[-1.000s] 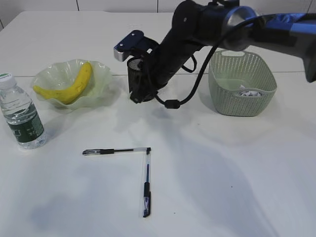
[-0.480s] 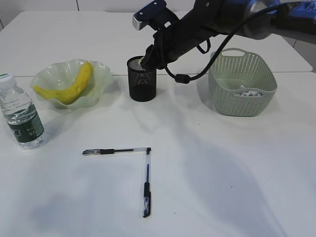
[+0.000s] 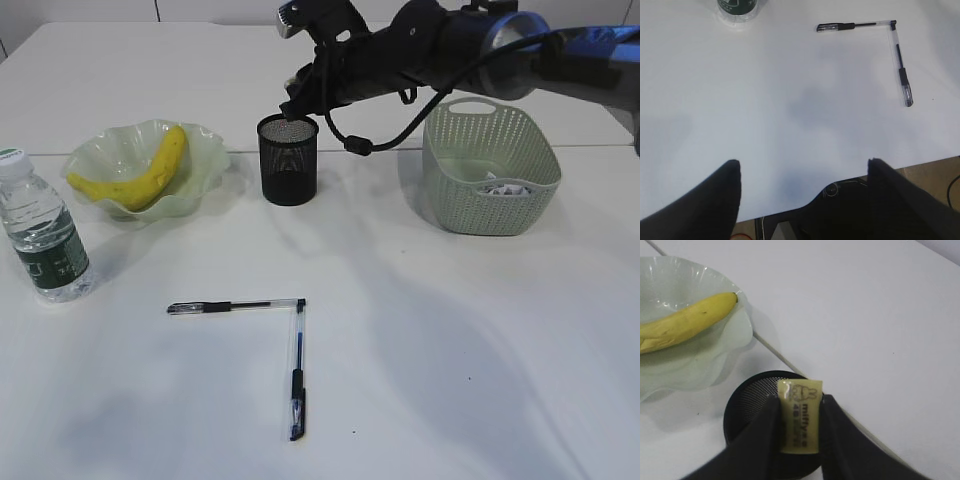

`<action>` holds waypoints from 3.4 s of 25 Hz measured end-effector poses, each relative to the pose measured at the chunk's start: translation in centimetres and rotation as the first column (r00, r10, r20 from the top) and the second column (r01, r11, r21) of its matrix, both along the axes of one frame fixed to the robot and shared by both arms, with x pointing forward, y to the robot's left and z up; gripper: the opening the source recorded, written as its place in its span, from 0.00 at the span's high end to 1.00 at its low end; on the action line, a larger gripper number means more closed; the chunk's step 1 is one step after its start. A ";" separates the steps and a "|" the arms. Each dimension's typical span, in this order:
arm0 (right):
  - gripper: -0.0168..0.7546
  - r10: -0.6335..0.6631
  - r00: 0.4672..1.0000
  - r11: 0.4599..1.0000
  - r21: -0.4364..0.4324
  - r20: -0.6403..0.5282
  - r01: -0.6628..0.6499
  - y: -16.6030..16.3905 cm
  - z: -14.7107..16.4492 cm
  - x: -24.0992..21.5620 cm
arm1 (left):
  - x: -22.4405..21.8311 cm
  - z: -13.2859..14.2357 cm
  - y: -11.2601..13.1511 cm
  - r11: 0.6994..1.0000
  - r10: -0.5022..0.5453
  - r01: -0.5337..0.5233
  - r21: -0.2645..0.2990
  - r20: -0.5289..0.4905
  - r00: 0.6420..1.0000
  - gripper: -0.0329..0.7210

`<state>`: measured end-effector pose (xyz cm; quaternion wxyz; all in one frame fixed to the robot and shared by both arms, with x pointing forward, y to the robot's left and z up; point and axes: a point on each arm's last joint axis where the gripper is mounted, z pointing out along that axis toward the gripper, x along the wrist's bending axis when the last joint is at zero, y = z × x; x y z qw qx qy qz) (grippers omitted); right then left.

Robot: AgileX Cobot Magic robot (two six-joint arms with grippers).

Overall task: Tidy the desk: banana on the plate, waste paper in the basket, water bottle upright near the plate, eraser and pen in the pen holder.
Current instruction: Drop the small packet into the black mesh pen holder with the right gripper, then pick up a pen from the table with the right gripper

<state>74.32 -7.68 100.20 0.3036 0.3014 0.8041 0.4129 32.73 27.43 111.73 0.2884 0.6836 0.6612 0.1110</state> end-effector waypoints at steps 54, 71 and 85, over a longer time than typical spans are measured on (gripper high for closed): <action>0.63 -0.033 0.994 0.993 0.108 -0.106 0.044 0.5 -3.1 0.5 | 0.0 0.0 0.0 1.000 0.000 0.000 0.000 0.002 1.000 0.21; 0.66 -0.220 0.816 0.975 -0.107 -0.535 0.192 -2.9 0.9 -3.9 | -0.1 -0.1 0.0 1.000 -0.003 0.004 0.003 -0.018 1.000 0.21; 0.66 -0.291 0.707 0.957 -0.205 -0.645 0.206 -4.9 7.2 -8.7 | -0.1 -0.1 0.0 1.000 -0.003 0.004 0.003 -0.018 1.000 0.21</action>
